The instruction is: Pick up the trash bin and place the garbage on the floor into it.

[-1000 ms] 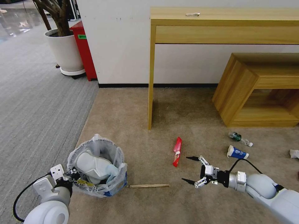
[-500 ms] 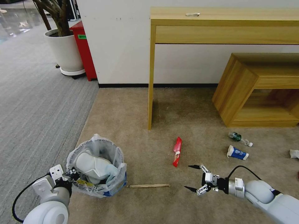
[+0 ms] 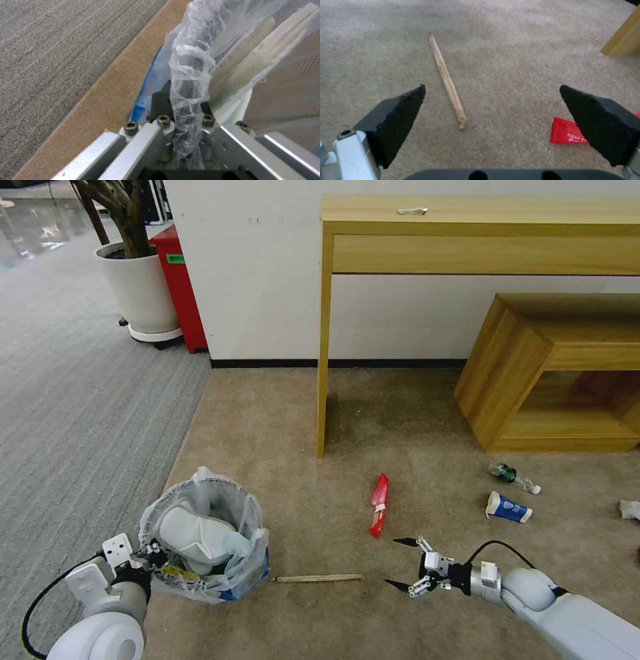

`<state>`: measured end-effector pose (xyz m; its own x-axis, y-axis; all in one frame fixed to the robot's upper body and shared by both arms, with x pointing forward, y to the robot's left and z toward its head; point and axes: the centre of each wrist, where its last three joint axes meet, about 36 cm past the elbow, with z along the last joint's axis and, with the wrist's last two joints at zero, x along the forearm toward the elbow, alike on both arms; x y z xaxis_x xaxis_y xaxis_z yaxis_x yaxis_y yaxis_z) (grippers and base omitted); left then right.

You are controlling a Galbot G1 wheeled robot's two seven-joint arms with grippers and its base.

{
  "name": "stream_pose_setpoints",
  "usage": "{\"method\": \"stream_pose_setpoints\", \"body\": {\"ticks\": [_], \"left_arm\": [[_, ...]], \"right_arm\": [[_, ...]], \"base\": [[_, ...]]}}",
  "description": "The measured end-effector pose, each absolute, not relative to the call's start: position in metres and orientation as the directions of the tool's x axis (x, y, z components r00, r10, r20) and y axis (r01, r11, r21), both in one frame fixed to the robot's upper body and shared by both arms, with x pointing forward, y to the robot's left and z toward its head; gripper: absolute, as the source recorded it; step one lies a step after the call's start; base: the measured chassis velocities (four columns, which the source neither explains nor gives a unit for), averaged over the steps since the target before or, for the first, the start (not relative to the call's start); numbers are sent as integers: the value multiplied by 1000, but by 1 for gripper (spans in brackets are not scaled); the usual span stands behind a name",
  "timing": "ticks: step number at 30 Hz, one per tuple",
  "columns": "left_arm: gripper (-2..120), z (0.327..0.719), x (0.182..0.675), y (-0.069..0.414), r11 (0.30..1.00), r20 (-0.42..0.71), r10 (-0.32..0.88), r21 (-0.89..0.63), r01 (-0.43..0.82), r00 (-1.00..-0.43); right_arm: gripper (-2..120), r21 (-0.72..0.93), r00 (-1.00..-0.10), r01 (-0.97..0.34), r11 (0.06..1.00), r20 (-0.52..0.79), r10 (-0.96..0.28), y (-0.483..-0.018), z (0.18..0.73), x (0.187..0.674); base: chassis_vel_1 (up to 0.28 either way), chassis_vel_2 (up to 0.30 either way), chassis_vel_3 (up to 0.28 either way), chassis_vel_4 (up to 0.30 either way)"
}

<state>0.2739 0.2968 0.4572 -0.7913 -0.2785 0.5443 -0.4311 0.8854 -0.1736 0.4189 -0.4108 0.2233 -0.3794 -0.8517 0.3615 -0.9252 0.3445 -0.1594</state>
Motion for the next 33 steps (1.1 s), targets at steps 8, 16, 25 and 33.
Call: {"method": "stream_pose_setpoints", "body": {"ticks": [8,16,25,33], "left_arm": [[0,455,276,298,883,548,-280,-176,-436,-788],[0,454,278,298,883,550,-277,-178,-434,-788],[0,455,277,300,882,549,-281,-175,-437,-788],[0,455,277,299,880,547,-282,-180,-440,-788]], "right_arm": [[99,-152,-367,-930,335,378,-850,-408,209,433],[97,-139,-359,-933,331,382,-852,-401,199,436],[97,-150,-345,-939,310,394,-852,-395,196,451],[96,-158,-321,-947,281,403,-857,-389,193,460]], "base": [[0,0,0,0],[0,0,0,0],[0,0,0,0],[0,0,0,0]]}}
